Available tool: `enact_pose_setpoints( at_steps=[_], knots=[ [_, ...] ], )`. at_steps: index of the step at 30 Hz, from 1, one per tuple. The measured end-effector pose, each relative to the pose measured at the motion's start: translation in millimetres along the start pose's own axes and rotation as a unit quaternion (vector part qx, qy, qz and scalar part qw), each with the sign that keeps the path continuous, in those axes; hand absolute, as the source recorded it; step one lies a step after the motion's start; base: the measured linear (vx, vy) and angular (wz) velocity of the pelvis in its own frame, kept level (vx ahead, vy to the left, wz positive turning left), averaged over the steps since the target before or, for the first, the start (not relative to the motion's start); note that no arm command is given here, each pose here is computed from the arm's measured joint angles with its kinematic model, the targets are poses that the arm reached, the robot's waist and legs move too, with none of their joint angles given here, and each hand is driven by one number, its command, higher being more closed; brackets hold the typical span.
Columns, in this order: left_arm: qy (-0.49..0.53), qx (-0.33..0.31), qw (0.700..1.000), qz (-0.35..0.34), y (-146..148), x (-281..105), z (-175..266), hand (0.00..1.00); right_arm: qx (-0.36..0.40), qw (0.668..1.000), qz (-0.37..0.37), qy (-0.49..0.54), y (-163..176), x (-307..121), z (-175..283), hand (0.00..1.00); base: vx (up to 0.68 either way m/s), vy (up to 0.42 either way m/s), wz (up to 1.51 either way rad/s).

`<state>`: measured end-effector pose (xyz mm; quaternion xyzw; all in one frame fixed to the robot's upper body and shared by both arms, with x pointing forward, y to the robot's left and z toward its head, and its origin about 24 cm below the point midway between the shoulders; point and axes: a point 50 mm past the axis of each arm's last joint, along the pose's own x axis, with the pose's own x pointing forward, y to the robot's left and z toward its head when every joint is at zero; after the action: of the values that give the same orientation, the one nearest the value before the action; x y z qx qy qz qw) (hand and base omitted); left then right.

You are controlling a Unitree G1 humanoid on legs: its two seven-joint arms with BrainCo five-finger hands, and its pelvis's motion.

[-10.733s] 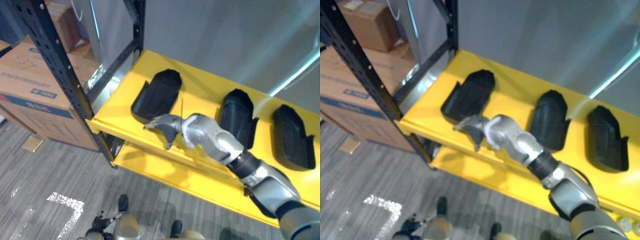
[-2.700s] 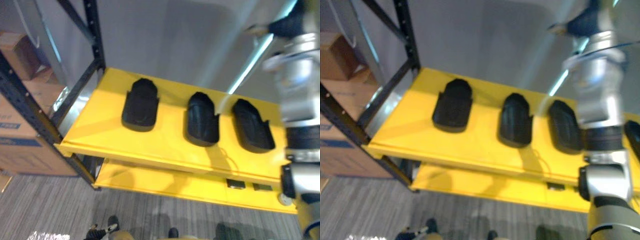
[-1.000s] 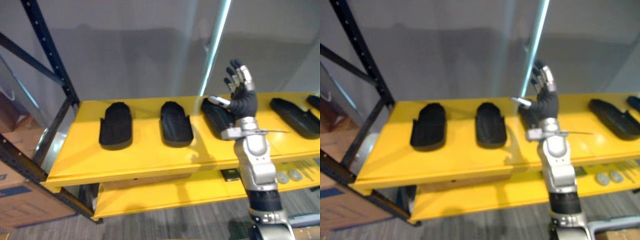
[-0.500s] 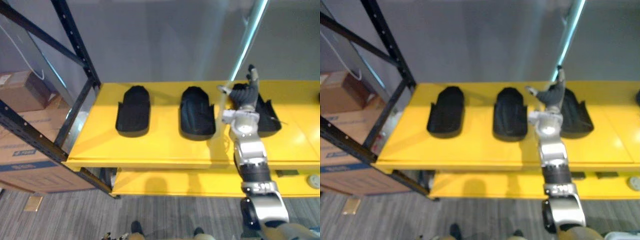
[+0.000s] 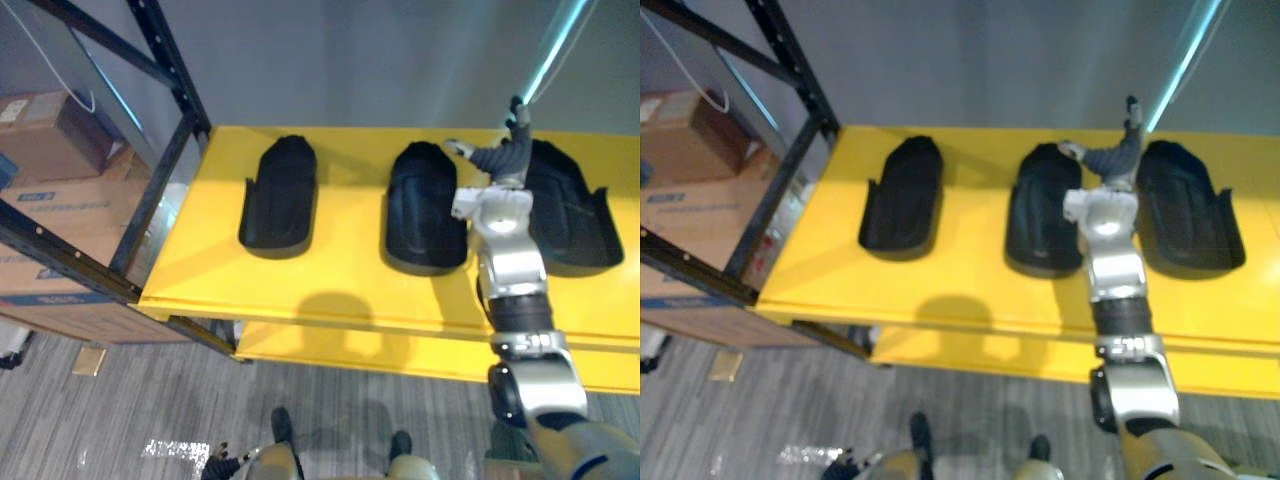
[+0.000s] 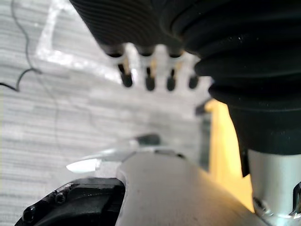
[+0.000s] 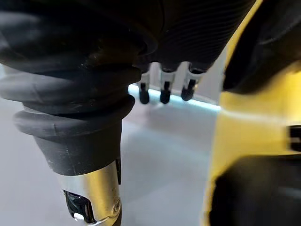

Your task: Walk over and take plastic housings, then place them on the shelf

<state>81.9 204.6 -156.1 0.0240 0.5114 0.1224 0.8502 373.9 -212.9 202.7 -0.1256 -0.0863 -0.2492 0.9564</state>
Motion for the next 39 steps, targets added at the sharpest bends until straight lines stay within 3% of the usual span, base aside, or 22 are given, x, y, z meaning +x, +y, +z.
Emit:
enact_pose_setpoints(
  at_steps=[7, 11, 18, 27, 34, 39],
  knots=[
    [-0.022, -0.002, 1.0, 0.002, -2.7, 3.5, 14.8, 0.0, 0.002, 0.998, -0.063, -0.009, -27.0, 12.4, 11.5, 0.0, -0.05, 0.016, -0.03],
    [-0.062, -0.016, 0.998, 0.011, -2.4, 6.6, 38.1, 0.0, 0.023, 0.993, -0.102, -0.052, -40.4, 20.0, 40.7, 0.0, -0.05, 0.0, -0.12],
    [-0.077, -0.033, 0.996, 0.007, -5.9, 6.8, 46.9, 0.0, 0.04, 0.987, -0.109, -0.115, -44.2, 9.7, 64.7, 0.0, -0.05, 0.028, -0.12],
    [-0.084, -0.038, 0.996, 0.0, -9.4, 5.9, 49.9, 0.0, 0.022, 0.993, -0.015, -0.111, -30.3, 3.7, 53.9, 0.0, 0.02, 0.003, 0.0],
    [-0.094, -0.039, 0.995, -0.004, -10.2, 5.1, 55.2, 0.0, 0.074, 0.988, 0.1, -0.091, -9.8, -6.3, 47.8, 0.0, 0.01, 0.003, 0.01],
    [-0.087, -0.038, 0.995, -0.005, -10.2, 5.2, 55.1, 0.0, 0.078, 0.988, 0.103, -0.087, -8.3, -6.8, 47.1, 0.0, 0.0, 0.0, 0.0]
  ],
)
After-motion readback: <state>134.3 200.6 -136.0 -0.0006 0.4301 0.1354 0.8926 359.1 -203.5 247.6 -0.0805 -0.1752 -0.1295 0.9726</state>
